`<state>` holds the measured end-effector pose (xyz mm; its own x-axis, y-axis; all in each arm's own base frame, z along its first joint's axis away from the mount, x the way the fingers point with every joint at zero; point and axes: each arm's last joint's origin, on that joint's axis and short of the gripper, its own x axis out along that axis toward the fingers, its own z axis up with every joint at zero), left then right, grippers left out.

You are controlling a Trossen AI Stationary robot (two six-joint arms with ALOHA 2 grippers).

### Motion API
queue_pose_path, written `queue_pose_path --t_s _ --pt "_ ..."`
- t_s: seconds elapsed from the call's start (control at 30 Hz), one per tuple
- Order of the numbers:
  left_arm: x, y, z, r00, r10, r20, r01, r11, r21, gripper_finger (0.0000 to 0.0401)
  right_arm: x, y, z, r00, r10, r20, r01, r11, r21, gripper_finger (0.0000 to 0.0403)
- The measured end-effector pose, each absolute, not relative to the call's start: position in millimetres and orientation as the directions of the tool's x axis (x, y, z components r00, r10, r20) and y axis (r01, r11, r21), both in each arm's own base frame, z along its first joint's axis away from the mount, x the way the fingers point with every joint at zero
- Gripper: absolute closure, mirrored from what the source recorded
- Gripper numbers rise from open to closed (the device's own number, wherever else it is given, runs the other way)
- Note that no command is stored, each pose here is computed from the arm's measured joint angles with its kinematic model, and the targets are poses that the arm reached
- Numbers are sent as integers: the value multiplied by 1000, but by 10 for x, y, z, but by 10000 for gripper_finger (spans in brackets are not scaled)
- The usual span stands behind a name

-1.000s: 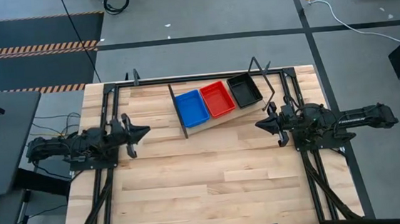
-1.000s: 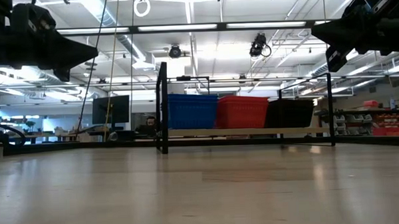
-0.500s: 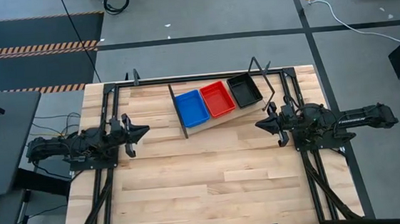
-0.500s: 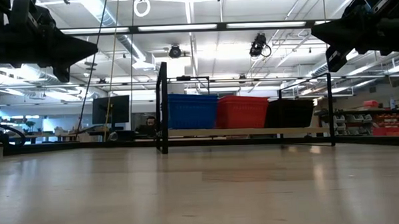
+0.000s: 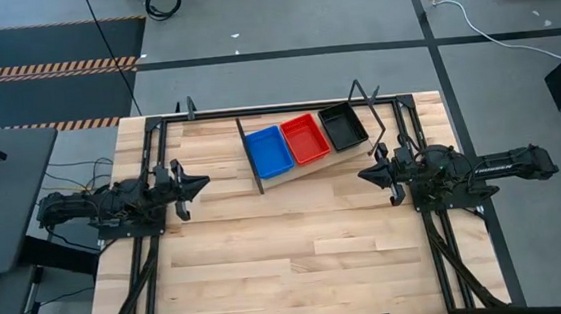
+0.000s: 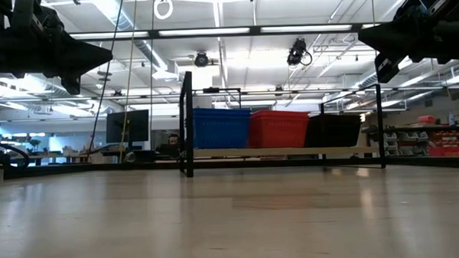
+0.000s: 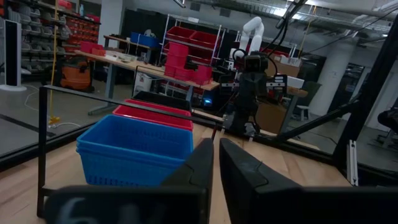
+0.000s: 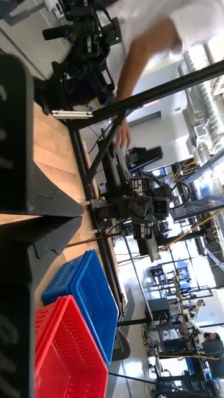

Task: Stack baskets on shelf by color
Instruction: Return to home position

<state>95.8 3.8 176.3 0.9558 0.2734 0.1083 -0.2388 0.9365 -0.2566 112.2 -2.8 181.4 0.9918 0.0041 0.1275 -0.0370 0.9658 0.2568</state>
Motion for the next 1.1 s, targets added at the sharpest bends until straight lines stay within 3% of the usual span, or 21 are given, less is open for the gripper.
queue_pose_path --t_s 1.1 --pt "958 38 1764 956 273 109 -239 937 -257 362 1122 -28 1814 992 4 127 -37 966 257 391"
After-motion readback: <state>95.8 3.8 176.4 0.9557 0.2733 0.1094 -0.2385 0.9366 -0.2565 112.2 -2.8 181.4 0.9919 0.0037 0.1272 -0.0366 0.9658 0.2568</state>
